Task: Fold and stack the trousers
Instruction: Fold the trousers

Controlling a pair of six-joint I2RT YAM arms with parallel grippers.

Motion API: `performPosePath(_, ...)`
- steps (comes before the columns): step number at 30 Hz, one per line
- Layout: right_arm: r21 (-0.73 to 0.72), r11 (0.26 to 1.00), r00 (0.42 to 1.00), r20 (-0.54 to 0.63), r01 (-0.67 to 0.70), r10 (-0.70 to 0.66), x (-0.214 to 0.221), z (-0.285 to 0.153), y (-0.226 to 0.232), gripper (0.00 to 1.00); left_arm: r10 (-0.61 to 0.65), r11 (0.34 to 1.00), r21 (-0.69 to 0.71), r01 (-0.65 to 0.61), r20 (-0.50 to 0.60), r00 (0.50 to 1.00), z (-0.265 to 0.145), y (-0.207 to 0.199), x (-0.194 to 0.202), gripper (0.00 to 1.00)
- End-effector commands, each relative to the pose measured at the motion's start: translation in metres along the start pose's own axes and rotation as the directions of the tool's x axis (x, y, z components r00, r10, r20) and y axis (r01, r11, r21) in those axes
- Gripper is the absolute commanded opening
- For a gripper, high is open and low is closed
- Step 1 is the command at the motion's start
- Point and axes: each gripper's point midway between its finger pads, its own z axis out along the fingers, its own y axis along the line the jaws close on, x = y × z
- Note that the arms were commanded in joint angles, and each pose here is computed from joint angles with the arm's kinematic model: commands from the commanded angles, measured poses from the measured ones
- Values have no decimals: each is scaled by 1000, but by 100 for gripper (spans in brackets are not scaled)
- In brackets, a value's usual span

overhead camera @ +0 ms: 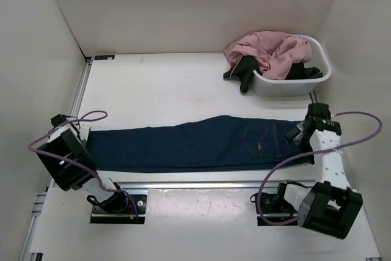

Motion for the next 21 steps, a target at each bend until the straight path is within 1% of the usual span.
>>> performPosePath(1,62,995,995,-53,-84,88,17,13,-23,98,-13,1000,28,11,49,999,4,-9,-2,14)
performPosePath(3,55,988,988,-38,-145,147,6,23,-22,98,-11,999,34,9,43,999,4,-10,0,14)
performPosePath(5,73,976,977,-49,-204,207,2,33,-29,98,-11,999,34,9,43,999,4,-10,0,14)
performPosePath(6,78,971,969,-84,-227,233,6,40,-29,98,-11,999,34,9,43,999,4,-10,0,14)
performPosePath(8,59,961,957,-89,-272,276,2,49,-28,98,-11,999,34,9,43,999,4,-10,0,14)
performPosePath(12,87,955,949,-119,-285,294,10,69,-27,98,-15,1000,12,14,51,999,-1,-6,-1,14)
performPosePath(13,76,954,949,-106,-289,296,7,74,-24,98,-15,1000,12,14,51,999,-1,-6,-1,14)
performPosePath(15,68,961,952,-131,-269,275,8,83,-20,98,-15,1000,4,15,44,999,-1,-5,1,14)
performPosePath(16,63,961,953,-125,-270,276,5,86,-18,96,-13,1000,11,12,36,999,1,-6,1,14)
performPosePath(17,72,961,952,-137,-267,275,7,90,-18,82,-13,1000,5,12,30,999,1,-5,2,14)
performPosePath(18,74,961,954,-122,-268,275,4,91,-19,74,-13,1000,4,12,30,999,1,-5,2,14)
performPosePath(19,81,963,955,-133,-256,265,6,93,-20,65,-21,1000,4,21,27,999,1,-4,4,14)
performPosePath(20,79,963,957,-116,-259,267,4,96,-20,53,-21,1000,-4,21,19,1000,1,-2,6,18)
performPosePath(21,79,963,957,-115,-259,267,6,97,-21,50,-20,1000,2,19,12,1000,1,-4,8,22)
